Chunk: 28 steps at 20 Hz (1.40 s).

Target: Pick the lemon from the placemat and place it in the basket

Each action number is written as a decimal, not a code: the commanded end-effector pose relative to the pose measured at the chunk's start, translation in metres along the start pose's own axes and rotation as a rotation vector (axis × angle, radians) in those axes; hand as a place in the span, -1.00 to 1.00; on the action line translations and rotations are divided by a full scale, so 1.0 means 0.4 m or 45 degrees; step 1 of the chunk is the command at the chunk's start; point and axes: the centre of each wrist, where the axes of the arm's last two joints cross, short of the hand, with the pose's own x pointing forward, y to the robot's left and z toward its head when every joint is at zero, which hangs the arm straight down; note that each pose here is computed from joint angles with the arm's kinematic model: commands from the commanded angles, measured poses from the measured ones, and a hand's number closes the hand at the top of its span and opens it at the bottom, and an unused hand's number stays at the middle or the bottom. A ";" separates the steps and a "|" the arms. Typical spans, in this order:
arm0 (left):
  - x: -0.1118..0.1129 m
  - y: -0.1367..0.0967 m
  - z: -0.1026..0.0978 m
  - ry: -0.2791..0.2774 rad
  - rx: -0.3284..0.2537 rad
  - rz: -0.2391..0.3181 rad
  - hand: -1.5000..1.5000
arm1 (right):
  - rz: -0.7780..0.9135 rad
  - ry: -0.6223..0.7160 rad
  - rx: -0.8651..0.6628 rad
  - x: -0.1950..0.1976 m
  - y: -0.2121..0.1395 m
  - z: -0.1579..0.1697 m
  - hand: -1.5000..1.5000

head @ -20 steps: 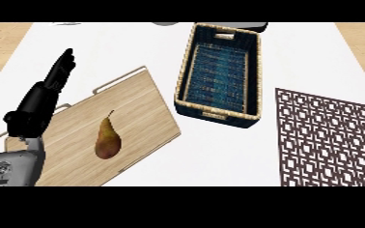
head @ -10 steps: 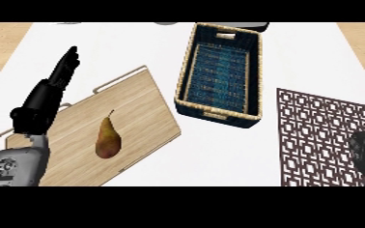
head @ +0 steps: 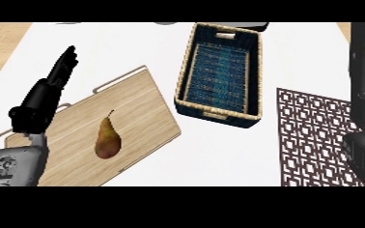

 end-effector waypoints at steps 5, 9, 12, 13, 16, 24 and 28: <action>-0.007 -0.010 0.004 0.008 -0.003 0.007 0.00 | 0.341 0.064 0.040 -0.018 0.029 -0.010 1.00; 0.047 -0.014 0.004 -0.002 -0.010 -0.005 0.00 | 0.279 0.067 0.181 -0.022 0.039 -0.037 -1.00; 0.031 0.020 -0.015 0.012 0.011 -0.013 0.00 | 0.199 0.040 0.222 -0.077 0.042 -0.044 -1.00; 0.019 -0.001 0.011 0.004 -0.004 -0.010 0.00 | 0.156 0.026 0.229 -0.036 0.026 -0.049 -1.00; 0.040 -0.007 -0.006 -0.010 0.010 0.003 0.00 | 0.084 -0.009 0.187 -0.009 0.038 -0.047 -1.00; 0.010 0.022 0.011 -0.010 0.005 0.003 0.00 | -0.537 0.047 -0.229 -0.081 -0.017 -0.032 -1.00; 0.023 -0.015 0.006 -0.013 -0.003 -0.018 0.00 | -0.682 0.149 -0.420 -0.186 -0.087 -0.008 -1.00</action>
